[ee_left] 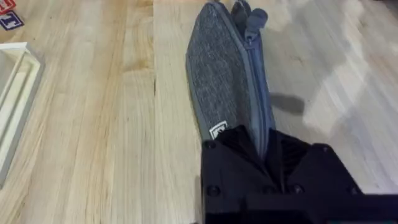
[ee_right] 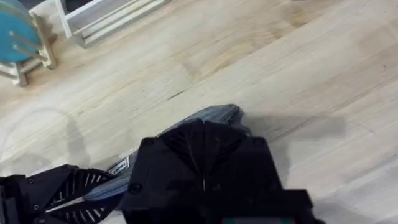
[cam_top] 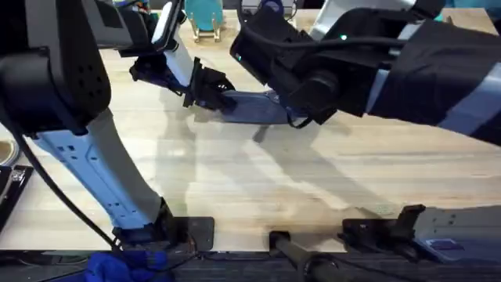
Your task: Unzip the bag, pick up the pens from the table one at a time and place them inside, then zip the bag closed.
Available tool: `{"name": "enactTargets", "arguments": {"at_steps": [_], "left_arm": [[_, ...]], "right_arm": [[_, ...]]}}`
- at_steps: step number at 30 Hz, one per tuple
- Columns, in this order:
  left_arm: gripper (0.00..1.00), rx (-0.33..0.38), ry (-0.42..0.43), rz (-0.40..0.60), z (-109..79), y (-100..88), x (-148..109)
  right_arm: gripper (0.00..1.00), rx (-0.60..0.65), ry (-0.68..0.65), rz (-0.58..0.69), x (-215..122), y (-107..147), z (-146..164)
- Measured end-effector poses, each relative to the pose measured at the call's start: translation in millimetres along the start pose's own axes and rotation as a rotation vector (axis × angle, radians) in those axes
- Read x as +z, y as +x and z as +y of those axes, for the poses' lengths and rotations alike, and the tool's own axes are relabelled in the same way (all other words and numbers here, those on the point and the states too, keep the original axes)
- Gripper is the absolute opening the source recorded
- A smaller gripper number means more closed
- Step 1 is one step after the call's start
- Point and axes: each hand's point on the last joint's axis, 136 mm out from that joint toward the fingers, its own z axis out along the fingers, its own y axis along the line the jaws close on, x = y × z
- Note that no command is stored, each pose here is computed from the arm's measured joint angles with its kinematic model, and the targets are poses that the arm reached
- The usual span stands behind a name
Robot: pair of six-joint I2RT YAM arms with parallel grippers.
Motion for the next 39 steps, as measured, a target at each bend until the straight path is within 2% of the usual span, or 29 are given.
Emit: {"name": "enactTargets", "arguments": {"at_steps": [15,16,19,20,32,39], "left_arm": [[0.042,-0.007,0.003,-0.001,-1.0,-0.4,0.0],[0.042,-0.007,0.003,-0.001,-1.0,-0.6,0.0],[0.042,-0.007,0.003,-0.001,-1.0,-0.5,0.0],[0.042,-0.007,0.003,-0.001,-1.0,-0.5,0.0],[0.042,-0.007,0.003,-0.001,-1.0,-0.5,0.0],[0.041,-0.007,0.003,-0.001,-1.0,-0.5,0.0]], "right_arm": [[0.034,0.004,0.002,-0.001,-2.6,-4.0,-3.5],[0.086,0.006,0.003,-0.001,-3.3,-4.5,-4.2],[0.496,0.005,0.006,-0.001,-4.5,-5.6,-6.4],[0.976,-0.009,0.01,0.0,-4.6,-5.6,-7.6],[0.992,-0.208,-0.086,0.029,-29.7,-19.9,-7.0],[0.993,-0.428,-0.177,0.099,-41.5,-10.8,-2.2]]}}
